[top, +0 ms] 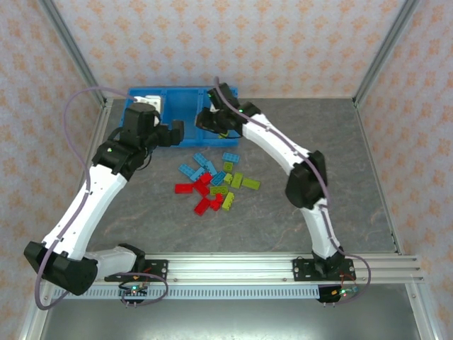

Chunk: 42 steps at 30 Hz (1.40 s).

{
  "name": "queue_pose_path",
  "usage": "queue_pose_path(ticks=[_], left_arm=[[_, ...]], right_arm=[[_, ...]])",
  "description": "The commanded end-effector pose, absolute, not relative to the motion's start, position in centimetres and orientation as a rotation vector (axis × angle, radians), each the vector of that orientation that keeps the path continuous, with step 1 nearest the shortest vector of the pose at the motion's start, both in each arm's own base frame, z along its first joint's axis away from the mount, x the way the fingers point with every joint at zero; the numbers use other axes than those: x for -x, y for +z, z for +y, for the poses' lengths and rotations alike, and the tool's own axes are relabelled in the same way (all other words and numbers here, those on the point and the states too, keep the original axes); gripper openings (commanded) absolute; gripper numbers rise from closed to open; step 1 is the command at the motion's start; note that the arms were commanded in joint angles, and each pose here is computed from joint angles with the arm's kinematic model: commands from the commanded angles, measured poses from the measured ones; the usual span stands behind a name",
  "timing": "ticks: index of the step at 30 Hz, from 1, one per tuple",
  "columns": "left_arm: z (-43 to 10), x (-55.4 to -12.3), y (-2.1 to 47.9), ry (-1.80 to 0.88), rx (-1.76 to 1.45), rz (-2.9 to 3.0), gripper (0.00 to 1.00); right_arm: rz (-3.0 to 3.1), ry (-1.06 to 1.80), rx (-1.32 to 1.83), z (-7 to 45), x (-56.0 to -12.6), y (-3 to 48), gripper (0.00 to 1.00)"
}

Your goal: Sort the legos into containers by color

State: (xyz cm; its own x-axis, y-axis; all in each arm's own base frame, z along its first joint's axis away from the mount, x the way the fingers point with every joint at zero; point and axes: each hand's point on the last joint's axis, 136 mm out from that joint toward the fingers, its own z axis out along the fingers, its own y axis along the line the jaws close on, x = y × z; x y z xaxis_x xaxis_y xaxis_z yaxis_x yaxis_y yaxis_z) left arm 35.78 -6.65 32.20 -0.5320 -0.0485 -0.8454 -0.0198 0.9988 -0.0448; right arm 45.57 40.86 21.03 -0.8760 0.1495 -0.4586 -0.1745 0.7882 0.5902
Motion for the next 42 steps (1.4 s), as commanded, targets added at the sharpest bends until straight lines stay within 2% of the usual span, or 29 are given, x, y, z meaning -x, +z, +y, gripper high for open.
queue_pose_path(ticks=[1, 7, 9, 14, 17, 22, 27, 33, 38, 42], left_arm=[[-5.9, -34.1, 30.9, -0.092, 0.117, 2.225, 1.00], [-6.2, -33.1, 28.9, -0.157, 0.171, 2.246, 1.00], [-6.5, -32.7, 28.5, -0.193, 0.179, 2.242, 1.00], [-7.1, -32.3, 28.1, -0.230, 0.166, 2.240, 1.00], [-7.2, -32.0, 28.0, -0.238, 0.170, 2.240, 1.00], [-6.8, -31.3, 27.8, -0.230, 0.193, 2.241, 1.00], [-6.6, -30.1, 27.2, -0.241, 0.237, 2.286, 1.00], [-7.0, -27.9, 21.4, -0.284, 0.511, 2.489, 0.97], [-7.2, -26.4, 15.3, -0.192, 0.793, 2.550, 0.92], [-7.6, -25.8, 11.5, -0.150, 0.938, 2.489, 0.80]], right_arm=[[2.508, 0.869, -0.029, 42.2, -47.6, 18.7, 0.07], [2.416, 0.991, -0.060, 45.7, -50.2, 17.9, 0.10], [2.378, 1.022, -0.088, 46.5, -50.8, 17.9, 0.15], [2.284, 1.080, -0.151, 47.3, -52.1, 19.7, 0.42], [2.274, 1.102, -0.160, 47.2, -51.7, 21.4, 0.52], [2.273, 1.139, -0.131, 46.7, -50.3, 24.3, 0.55], [2.275, 1.092, -0.053, 44.2, -47.4, 29.8, 0.57], [2.321, 0.896, 0.095, 37.5, -41.1, 33.9, 0.63], [2.268, 0.693, 0.213, 30.6, -36.0, 31.0, 0.71], [2.244, 0.667, 0.175, 26.4, -32.0, 28.8, 0.77]])
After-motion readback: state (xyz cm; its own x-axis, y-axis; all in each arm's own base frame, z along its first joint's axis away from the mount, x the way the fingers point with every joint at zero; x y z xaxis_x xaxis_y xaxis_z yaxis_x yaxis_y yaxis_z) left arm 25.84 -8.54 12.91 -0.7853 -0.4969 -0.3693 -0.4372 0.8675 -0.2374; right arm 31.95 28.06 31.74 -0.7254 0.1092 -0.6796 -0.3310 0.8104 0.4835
